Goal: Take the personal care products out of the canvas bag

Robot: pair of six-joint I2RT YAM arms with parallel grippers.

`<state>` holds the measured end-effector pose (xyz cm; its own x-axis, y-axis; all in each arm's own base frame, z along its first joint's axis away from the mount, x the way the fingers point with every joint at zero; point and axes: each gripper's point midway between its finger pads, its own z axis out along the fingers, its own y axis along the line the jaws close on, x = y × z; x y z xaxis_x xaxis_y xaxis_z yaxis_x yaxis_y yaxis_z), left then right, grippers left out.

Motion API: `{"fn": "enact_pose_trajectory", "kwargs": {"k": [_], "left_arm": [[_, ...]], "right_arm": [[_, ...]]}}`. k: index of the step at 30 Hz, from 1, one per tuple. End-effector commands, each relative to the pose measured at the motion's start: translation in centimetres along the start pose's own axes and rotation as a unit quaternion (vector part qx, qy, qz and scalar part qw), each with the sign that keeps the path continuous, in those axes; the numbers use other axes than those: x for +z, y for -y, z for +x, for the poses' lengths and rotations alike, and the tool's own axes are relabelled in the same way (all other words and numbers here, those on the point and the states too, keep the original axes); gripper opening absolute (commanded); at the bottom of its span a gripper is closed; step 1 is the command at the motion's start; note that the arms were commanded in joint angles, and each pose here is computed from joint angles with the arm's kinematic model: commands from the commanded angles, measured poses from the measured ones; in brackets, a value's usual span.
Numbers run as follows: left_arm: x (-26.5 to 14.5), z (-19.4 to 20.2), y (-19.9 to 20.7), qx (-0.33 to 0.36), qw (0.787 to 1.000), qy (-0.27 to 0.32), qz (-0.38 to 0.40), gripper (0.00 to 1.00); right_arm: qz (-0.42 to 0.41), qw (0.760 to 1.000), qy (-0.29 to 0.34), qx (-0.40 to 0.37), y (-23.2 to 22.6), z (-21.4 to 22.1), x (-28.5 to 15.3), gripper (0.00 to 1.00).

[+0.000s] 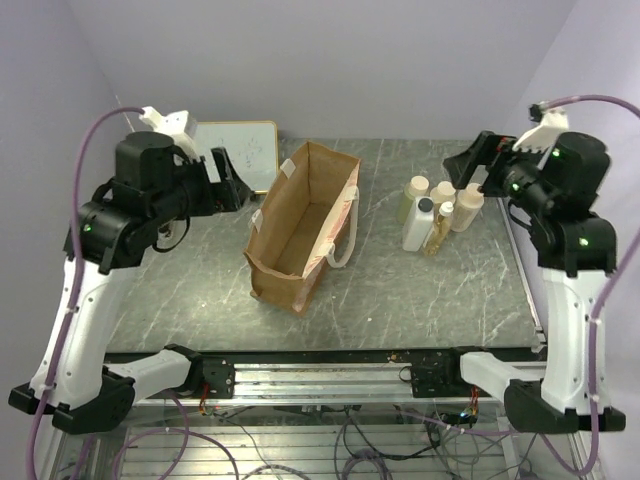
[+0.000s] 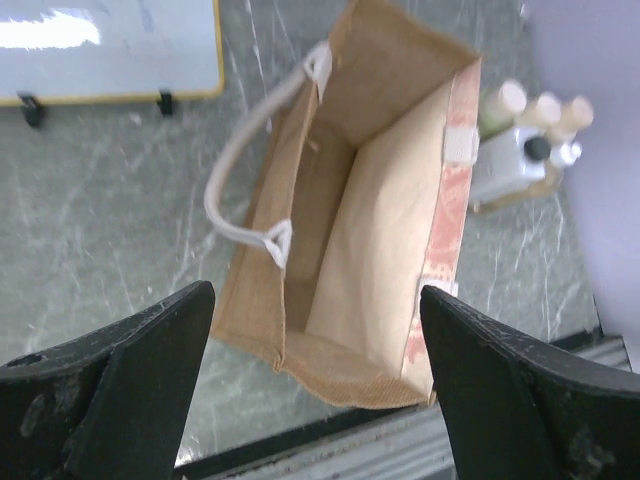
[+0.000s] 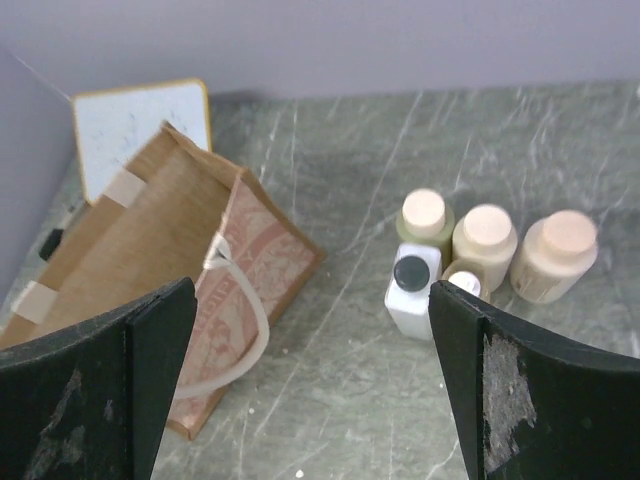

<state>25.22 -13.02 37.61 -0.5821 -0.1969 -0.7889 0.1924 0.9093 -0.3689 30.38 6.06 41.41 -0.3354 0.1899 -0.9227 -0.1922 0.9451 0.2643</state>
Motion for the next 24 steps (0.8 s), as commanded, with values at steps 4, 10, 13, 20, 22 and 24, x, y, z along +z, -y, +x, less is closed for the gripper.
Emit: {"fn": "enact_pose_trajectory", "kwargs": {"k": [4, 10, 13, 20, 22, 24], "left_arm": [[-5.9, -7.4, -0.1, 0.013, 0.987, 0.156, -0.033, 0.97], [-8.1, -8.7, -0.6, 0.009, 0.981, 0.188, -0.050, 0.97], [-8.7, -8.8, -1.0, 0.007, 0.979, 0.194, -0.061, 0.98], [-9.2, -8.6, -1.6, 0.008, 0.978, 0.194, -0.074, 0.97], [-9.2, -8.5, -1.5, 0.011, 0.979, 0.191, -0.072, 0.97], [-9.2, -8.4, -1.5, 0.012, 0.979, 0.191, -0.071, 0.97]], "right_arm": [[0.044, 0.997, 0.062, -0.008, -0.5, -4.3, -6.8, 1.00], [0.070, 0.994, 0.087, 0.011, -0.1, -5.1, -8.6, 1.00], [0.081, 0.993, 0.089, 0.018, 0.1, -5.4, -8.9, 1.00], [0.111, 0.990, 0.084, 0.011, 1.2, -5.7, -8.7, 1.00], [0.118, 0.990, 0.083, 0.010, 1.4, -5.8, -8.5, 1.00], [0.119, 0.989, 0.082, 0.009, 1.5, -5.9, -8.4, 1.00]]}}
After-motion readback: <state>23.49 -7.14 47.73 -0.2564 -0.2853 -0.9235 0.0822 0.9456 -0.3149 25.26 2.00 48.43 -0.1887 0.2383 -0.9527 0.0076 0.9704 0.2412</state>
